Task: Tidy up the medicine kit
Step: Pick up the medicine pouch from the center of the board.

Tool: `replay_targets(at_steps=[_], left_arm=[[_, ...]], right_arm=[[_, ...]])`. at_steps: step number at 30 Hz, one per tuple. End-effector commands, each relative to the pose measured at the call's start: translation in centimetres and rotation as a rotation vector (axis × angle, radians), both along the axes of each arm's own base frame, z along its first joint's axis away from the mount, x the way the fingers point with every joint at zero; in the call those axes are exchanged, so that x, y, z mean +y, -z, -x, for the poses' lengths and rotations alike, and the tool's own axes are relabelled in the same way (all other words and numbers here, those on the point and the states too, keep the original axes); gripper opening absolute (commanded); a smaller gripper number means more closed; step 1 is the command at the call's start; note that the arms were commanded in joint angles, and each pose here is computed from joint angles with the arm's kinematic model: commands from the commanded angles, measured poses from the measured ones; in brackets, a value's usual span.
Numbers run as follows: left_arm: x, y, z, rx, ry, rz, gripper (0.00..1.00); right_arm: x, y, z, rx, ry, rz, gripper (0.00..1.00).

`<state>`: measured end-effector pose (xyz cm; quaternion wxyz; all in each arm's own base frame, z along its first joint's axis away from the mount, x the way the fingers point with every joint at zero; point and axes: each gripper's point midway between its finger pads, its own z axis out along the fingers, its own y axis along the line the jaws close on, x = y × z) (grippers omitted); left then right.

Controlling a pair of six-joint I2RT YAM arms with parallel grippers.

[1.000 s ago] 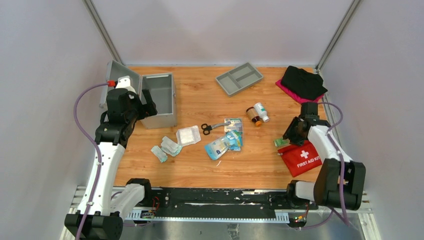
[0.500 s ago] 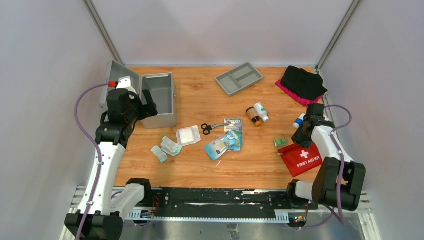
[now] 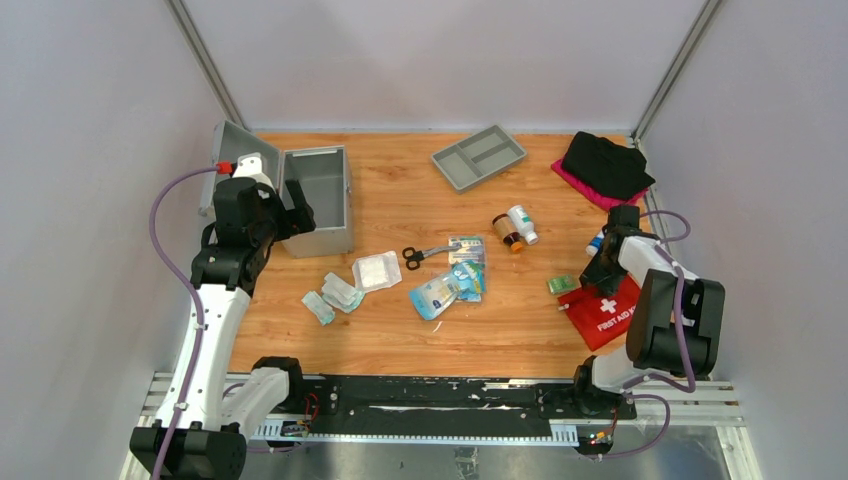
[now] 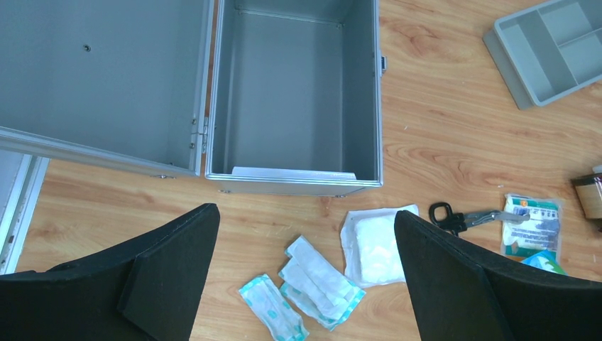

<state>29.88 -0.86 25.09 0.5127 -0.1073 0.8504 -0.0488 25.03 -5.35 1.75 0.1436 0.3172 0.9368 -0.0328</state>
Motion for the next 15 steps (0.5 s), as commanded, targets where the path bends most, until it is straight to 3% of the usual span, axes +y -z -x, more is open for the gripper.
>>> replay_targets(at_steps=[1, 6, 15], left_arm=[[0.0, -0.1, -0.2, -0.013, 0.007, 0.006, 1.00], [0.0, -0.1, -0.2, -0.011, 0.007, 0.005, 1.00], [-0.1, 0.1, -0.3, -0.010, 0.016, 0.014, 1.00]], right_arm=[[0.2, 1.7, 0.6, 0.030, 0.017, -0.039, 0.33], [0.3, 1.3, 0.2, 0.003, 0.006, -0.044, 0.01], [-0.1, -2.4, -0.2, -0.112, 0.005, -0.002, 0.00]])
